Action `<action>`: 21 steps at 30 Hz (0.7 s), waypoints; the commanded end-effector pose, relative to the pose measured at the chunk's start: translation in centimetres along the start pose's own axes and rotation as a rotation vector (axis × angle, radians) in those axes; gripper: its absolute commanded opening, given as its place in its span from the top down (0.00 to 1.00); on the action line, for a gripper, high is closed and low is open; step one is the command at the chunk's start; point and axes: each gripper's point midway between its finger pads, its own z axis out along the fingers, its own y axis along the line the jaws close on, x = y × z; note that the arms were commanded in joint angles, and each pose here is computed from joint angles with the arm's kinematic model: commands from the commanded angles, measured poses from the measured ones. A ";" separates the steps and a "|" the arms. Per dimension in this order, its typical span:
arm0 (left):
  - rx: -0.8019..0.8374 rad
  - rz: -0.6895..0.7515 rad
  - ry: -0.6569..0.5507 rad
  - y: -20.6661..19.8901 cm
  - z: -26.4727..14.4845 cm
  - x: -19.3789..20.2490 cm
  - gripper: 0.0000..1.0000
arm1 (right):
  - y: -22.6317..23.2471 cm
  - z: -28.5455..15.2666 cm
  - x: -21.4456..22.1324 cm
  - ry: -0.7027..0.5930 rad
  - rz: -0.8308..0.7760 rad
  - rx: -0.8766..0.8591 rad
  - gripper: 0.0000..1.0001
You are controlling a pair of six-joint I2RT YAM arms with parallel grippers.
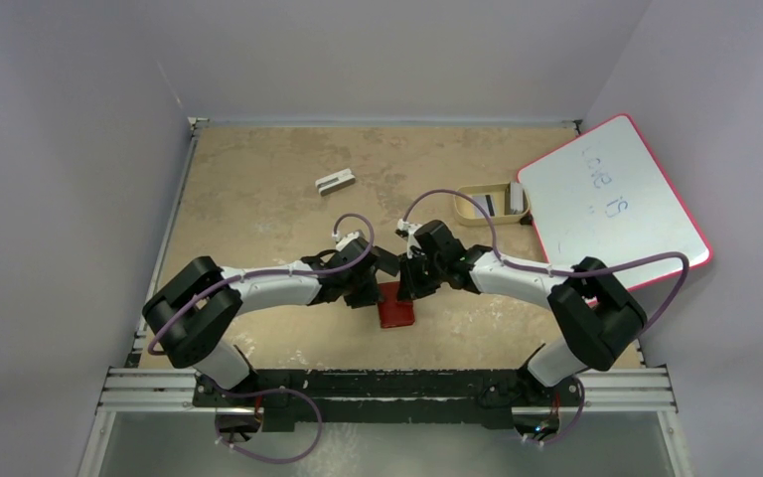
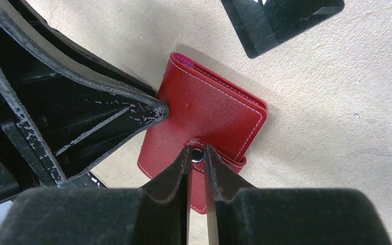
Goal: Put the credit cards into the card holder
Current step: Close the card holder at the center of the board.
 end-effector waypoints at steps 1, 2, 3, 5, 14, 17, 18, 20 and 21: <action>-0.068 0.001 0.004 1.5 1.0 0.5 0.76 | -0.1 -0.6 0.1 0.017 -0.032 0.040 0.85; -0.067 0.000 0.005 1.5 1.0 0.5 0.76 | -0.2 -0.6 0.1 0.017 -0.033 0.045 0.85; -0.067 -0.001 0.004 1.5 1.0 0.5 0.76 | -0.1 -0.7 0.1 0.016 -0.034 0.047 0.85; -0.068 -0.002 0.003 1.5 1.0 0.5 0.76 | -0.2 -0.8 0.1 0.012 -0.034 0.059 0.85; -0.064 -0.006 0.000 1.4 0.9 0.4 0.76 | -0.2 -1.0 0.0 0.000 -0.035 0.092 0.85; -0.063 -0.006 -0.001 1.4 0.9 0.4 0.76 | -0.1 -0.8 0.1 0.001 -0.036 0.091 0.86; -0.063 -0.008 -0.002 1.4 0.9 0.4 0.76 | 0.0 -0.7 0.1 0.002 -0.037 0.090 0.86; -0.064 -0.007 -0.001 1.4 0.9 0.4 0.76 | 0.1 -0.5 0.3 0.006 -0.034 0.091 0.86; -0.063 -0.008 0.000 1.3 0.9 0.4 0.76 | 0.1 -0.4 0.3 0.008 -0.033 0.090 0.87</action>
